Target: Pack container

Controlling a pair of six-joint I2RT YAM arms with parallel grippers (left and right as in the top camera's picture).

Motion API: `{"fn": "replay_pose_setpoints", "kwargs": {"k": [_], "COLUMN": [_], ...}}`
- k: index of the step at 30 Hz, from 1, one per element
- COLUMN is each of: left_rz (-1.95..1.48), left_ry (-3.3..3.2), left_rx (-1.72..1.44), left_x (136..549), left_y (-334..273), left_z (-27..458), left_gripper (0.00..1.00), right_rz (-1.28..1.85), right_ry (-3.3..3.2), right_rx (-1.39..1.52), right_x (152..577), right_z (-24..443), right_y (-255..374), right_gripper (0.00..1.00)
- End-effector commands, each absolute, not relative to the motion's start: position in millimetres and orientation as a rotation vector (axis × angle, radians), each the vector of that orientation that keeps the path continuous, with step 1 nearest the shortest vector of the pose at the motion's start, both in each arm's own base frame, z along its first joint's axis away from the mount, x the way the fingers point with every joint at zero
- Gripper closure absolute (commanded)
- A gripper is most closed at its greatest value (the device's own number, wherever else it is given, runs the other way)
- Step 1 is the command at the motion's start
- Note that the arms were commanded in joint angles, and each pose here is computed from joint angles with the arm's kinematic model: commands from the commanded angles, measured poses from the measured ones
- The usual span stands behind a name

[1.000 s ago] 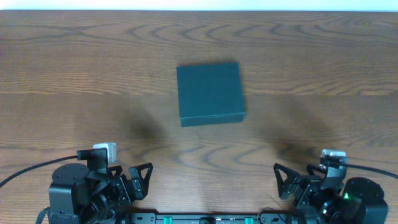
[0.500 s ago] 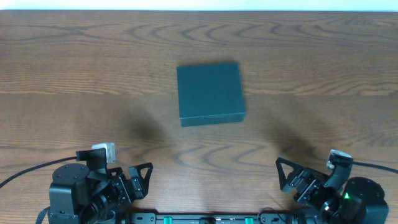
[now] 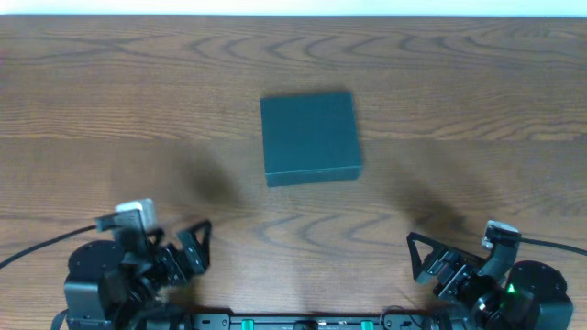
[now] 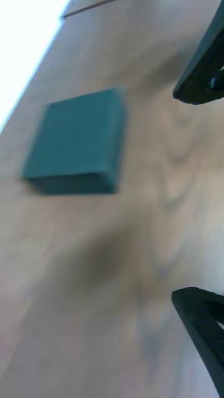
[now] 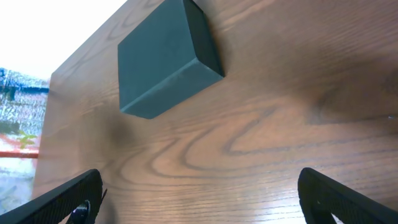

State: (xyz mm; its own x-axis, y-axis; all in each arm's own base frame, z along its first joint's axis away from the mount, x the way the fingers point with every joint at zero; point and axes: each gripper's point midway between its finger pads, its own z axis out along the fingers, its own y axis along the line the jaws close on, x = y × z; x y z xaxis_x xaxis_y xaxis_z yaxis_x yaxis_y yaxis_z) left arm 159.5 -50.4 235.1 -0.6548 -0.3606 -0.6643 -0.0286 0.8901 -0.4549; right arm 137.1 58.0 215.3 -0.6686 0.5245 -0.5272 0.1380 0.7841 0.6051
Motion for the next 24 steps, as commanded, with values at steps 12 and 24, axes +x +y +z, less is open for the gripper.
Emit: {"fn": "replay_pose_setpoints", "kwargs": {"k": [12,24], "left_rz": [-0.089,-0.052], "left_ry": [1.879,1.828], "left_rx": [-0.428,-0.378], "left_x": [216,228], "left_y": [35,39], "left_z": [172,126], "left_gripper": [0.05,0.05], "right_rz": [0.702,0.702], "right_ry": [2.254,2.254], "right_rx": [0.495,0.495], "right_x": [136,136], "right_z": [214,214], "right_y": [59,59], "right_gripper": [0.01,0.01]}}
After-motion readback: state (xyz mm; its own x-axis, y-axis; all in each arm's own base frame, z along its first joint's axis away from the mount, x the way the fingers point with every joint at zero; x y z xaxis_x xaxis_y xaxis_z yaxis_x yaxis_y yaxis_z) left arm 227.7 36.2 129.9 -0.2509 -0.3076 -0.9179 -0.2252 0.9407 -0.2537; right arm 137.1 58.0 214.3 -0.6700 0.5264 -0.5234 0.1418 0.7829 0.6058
